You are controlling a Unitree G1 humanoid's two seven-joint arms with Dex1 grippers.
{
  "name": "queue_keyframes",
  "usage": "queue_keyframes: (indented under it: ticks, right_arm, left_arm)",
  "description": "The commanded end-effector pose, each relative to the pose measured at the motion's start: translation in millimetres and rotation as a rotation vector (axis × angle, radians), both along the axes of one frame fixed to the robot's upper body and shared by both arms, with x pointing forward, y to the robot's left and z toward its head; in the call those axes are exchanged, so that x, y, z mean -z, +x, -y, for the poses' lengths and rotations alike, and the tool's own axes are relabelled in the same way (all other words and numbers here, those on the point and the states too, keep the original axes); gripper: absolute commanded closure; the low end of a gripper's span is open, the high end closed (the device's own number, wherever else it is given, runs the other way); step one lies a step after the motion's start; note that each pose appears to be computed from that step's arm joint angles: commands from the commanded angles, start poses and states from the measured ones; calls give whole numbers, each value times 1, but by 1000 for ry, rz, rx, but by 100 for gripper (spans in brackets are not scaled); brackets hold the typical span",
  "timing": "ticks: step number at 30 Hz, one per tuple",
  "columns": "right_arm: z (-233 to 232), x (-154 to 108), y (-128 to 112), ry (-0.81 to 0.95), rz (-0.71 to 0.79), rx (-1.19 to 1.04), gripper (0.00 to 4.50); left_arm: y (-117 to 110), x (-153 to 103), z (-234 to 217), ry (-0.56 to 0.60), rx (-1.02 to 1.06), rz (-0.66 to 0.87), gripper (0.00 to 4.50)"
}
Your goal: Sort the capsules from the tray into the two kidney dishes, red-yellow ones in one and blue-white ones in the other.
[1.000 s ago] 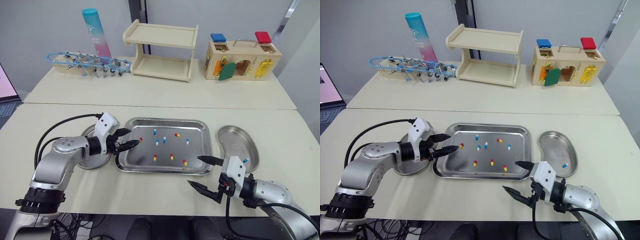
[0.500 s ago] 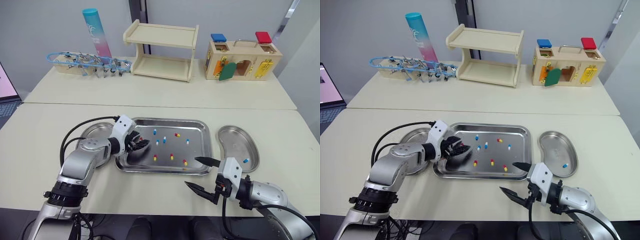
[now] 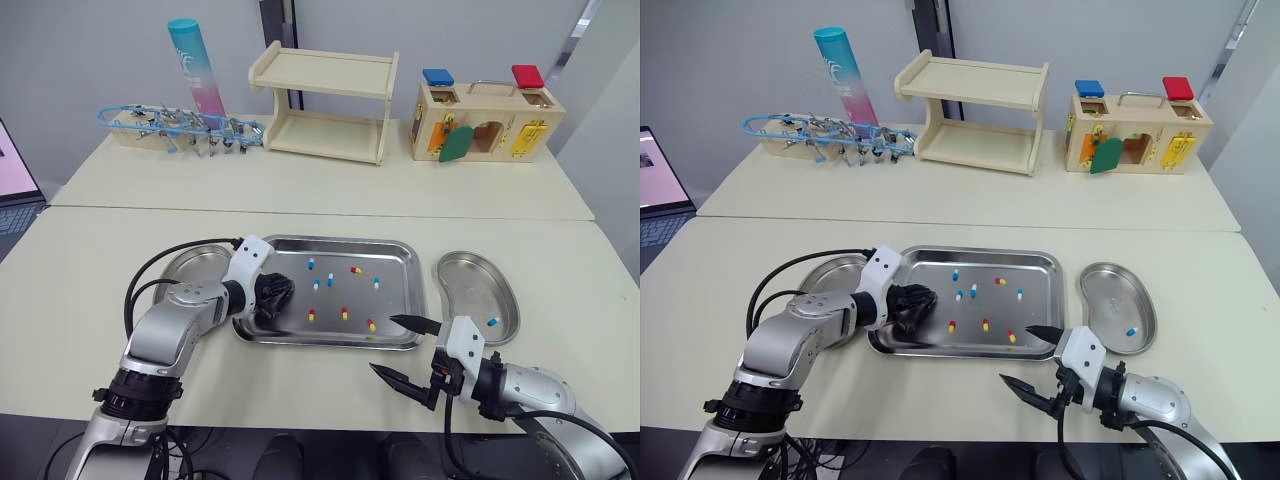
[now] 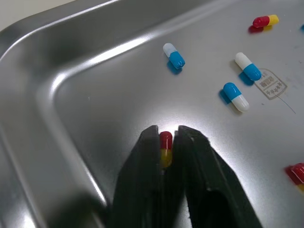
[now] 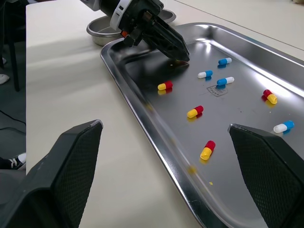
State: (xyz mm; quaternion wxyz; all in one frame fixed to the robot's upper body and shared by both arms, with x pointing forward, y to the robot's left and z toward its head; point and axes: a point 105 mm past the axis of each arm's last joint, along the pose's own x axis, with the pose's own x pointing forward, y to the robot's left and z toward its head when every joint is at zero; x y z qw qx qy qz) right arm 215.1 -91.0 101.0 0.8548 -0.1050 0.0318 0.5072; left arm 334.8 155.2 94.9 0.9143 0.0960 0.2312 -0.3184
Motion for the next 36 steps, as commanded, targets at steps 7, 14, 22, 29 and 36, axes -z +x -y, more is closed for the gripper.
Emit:
queue_keyframes:
  ticks: [7, 14, 22, 29, 36]
  right_arm:
    - [-1, -1, 0, 9, 46, -10, 0]
    - [0, 1, 0, 3, 60, -29, 0]
    - [-6, -12, 6, 4, 131, -141, 0]
    - [-20, -23, 14, 19, 155, -226, 0]
    - [-20, -24, 19, 9, 151, -242, 0]
  left_arm:
    - [-4, -14, -3, -9, 52, 67, 446]
    - [-15, -70, -21, -124, 108, 195, 446]
    - [-47, -88, -105, -23, -35, 254, 446]
    - [-64, -66, -142, 30, -144, 214, 446]
    - [-49, -47, -140, 22, -186, 215, 446]
